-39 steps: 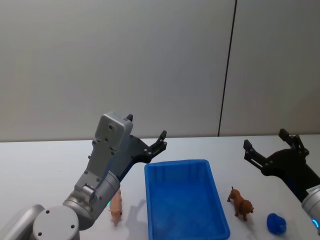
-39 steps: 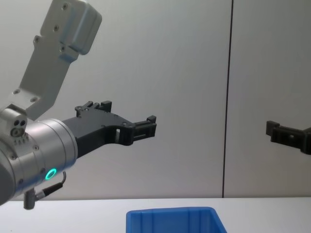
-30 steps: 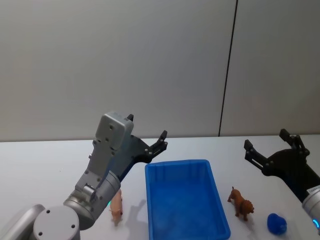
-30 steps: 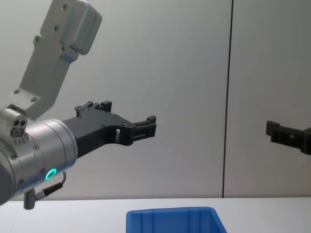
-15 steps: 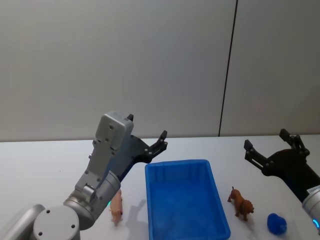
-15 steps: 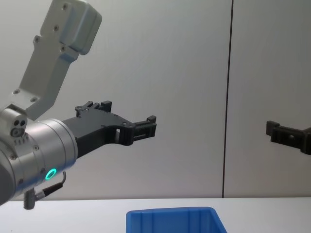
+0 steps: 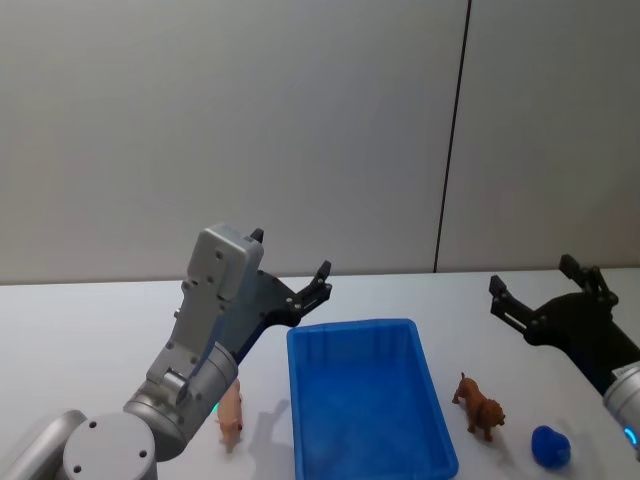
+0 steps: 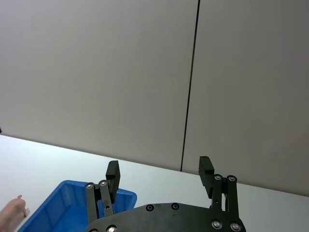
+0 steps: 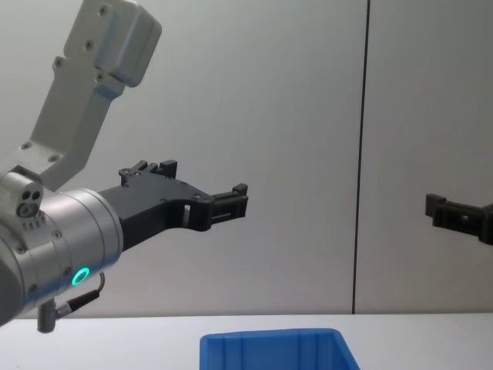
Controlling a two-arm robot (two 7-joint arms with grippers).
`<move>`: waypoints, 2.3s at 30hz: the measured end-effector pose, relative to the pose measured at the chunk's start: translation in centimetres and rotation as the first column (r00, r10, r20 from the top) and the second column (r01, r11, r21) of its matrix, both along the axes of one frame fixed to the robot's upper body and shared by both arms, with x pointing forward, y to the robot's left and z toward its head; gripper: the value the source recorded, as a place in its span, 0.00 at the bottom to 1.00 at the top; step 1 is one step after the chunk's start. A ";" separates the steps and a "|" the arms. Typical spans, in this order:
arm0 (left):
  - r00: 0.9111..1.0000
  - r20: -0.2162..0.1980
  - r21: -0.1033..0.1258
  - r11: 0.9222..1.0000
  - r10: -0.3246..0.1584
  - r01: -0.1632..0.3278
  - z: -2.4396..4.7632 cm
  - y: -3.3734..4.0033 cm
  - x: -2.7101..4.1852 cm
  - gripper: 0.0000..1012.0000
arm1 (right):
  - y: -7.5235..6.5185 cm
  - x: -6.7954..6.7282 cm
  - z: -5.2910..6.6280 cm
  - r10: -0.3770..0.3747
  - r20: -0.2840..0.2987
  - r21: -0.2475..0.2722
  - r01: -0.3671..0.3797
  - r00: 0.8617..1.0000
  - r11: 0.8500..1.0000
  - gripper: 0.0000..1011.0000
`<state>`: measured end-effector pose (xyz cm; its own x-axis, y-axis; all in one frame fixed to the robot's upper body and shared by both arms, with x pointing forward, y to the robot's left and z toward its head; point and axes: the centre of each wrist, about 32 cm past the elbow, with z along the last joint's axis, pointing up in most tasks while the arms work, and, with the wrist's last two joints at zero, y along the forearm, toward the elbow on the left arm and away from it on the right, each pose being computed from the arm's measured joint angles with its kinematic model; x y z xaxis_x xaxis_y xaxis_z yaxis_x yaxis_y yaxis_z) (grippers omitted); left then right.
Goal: Pick up the two dolls from the table and place them into the box.
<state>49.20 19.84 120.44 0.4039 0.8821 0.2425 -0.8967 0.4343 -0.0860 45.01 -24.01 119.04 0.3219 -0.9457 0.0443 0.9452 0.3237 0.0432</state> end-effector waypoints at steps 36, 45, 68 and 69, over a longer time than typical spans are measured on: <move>1.000 0.000 0.000 1.000 0.000 0.000 0.00 0.00 0.00 0.99 | -4.2 2.0 -4.0 -0.092 -0.373 -0.103 0.058 0.923 0.993 0.99; 1.000 0.000 0.000 1.000 0.000 0.000 0.00 0.00 0.00 0.99 | -4.6 1.5 -5.5 -0.104 -0.454 -0.121 0.054 0.885 0.991 0.99; 1.000 0.000 0.000 1.000 0.000 0.000 0.00 0.00 0.00 0.99 | -5.1 1.6 -9.3 -0.098 -0.566 -0.146 0.018 0.819 0.989 0.99; 1.000 0.000 0.000 1.000 0.000 0.000 0.00 0.00 0.00 0.99 | -5.1 1.6 -9.4 -0.098 -0.568 -0.146 0.017 0.817 0.989 0.99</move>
<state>49.20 19.84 120.44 0.4039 0.8821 0.2424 -0.8967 0.4343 -0.0860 46.64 -29.07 109.62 0.2729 -0.9620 -0.0087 0.8027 0.2327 -0.5492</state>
